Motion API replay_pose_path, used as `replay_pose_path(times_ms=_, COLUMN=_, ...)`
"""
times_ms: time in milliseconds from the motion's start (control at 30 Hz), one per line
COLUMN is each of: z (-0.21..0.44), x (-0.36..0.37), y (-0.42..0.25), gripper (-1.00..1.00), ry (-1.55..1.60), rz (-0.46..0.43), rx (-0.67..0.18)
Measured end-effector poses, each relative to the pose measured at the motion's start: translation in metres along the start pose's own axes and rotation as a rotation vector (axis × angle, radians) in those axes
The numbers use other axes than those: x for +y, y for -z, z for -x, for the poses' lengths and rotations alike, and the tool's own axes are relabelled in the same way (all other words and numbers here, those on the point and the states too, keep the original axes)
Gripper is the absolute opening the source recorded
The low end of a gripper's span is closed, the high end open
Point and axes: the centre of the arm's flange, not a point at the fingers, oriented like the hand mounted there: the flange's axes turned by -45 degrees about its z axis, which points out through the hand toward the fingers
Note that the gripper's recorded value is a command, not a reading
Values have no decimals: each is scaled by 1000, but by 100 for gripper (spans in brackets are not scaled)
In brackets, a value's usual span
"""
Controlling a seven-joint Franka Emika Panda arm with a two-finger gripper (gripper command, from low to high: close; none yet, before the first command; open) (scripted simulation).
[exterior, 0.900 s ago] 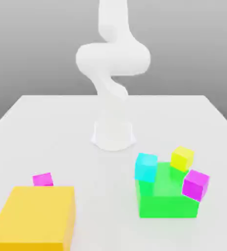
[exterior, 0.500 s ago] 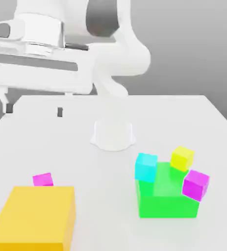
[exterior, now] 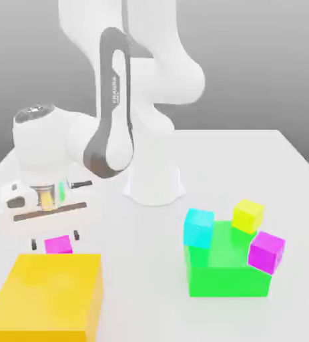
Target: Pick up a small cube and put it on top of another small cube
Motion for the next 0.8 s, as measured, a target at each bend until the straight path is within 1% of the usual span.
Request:
replay_pose_path(times_ms=233, z=0, x=-1, y=-3, gripper=-100, ry=0, rz=-4, rx=0)
replay_pose_path(times_ms=433, z=0, x=0, y=46, gripper=-100, ry=-1, rz=-4, rx=1)
replay_pose_path(times_ms=533, z=7, x=2, y=61, gripper=-100, ry=-76, rz=-21, rx=9)
replay_pose_path(times_ms=567, z=1, x=-2, y=66, gripper=-100, ry=-100, rz=-30, rx=15)
replay_pose_path(times_ms=633, z=-39, x=-34, y=76, gripper=-100, ry=-59, rz=-50, rx=26)
replay_pose_path(times_ms=800, z=-94, x=-101, y=105, gripper=-100, ry=-66, rz=-97, rx=40)
